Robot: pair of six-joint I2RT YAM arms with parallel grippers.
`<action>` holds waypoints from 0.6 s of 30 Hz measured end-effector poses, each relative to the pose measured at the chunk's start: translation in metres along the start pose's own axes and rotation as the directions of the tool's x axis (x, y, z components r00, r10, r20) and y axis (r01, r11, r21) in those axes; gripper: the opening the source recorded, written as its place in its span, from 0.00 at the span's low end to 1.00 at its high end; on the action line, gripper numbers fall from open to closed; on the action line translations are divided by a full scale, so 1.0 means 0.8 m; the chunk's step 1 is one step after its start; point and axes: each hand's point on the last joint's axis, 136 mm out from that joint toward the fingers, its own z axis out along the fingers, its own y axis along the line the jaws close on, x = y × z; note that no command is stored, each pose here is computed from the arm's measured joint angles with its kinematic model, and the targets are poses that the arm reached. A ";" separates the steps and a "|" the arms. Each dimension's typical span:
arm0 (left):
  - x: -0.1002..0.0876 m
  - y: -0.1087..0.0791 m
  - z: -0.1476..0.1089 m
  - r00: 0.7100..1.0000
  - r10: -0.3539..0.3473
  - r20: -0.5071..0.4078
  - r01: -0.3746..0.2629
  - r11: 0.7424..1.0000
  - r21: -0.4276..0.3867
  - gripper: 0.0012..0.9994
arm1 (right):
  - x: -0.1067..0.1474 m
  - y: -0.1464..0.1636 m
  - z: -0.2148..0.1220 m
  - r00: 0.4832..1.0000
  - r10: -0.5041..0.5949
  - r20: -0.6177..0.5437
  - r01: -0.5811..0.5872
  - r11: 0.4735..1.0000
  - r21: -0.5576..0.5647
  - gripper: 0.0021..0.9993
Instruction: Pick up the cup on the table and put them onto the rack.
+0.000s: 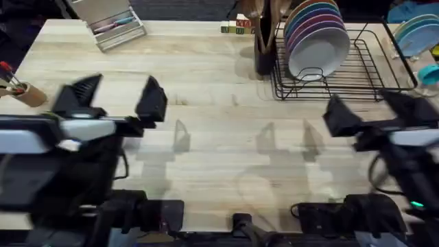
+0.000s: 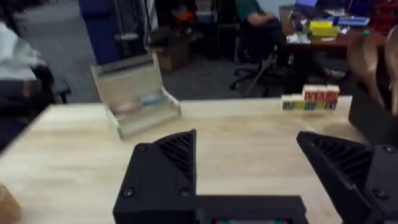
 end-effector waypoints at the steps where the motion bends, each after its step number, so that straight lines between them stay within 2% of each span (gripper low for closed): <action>1: -0.015 0.001 -0.003 1.000 0.011 0.011 -0.011 1.000 -0.001 0.99 | -0.012 0.000 -0.007 1.000 -0.001 0.000 0.001 1.000 0.000 0.99; 4: -0.053 0.002 -0.006 0.999 0.043 0.009 -0.043 0.999 -0.003 0.99 | -0.045 0.000 -0.021 1.000 -0.001 -0.016 0.001 1.000 0.000 0.99; 6: -0.068 0.002 -0.002 0.998 0.055 -0.020 -0.055 0.998 -0.001 0.99 | -0.060 0.000 -0.023 0.999 -0.002 -0.038 0.002 1.000 -0.001 0.99; 11: -0.088 0.002 0.021 0.983 0.076 -0.168 -0.074 0.997 0.014 0.99 | -0.097 0.001 -0.017 0.994 -0.003 -0.111 0.002 1.000 -0.009 0.99; 18: -0.123 0.000 0.049 0.929 0.085 -0.361 -0.075 0.996 0.043 0.99 | -0.121 0.001 -0.007 0.947 0.005 -0.321 -0.011 1.000 -0.017 0.99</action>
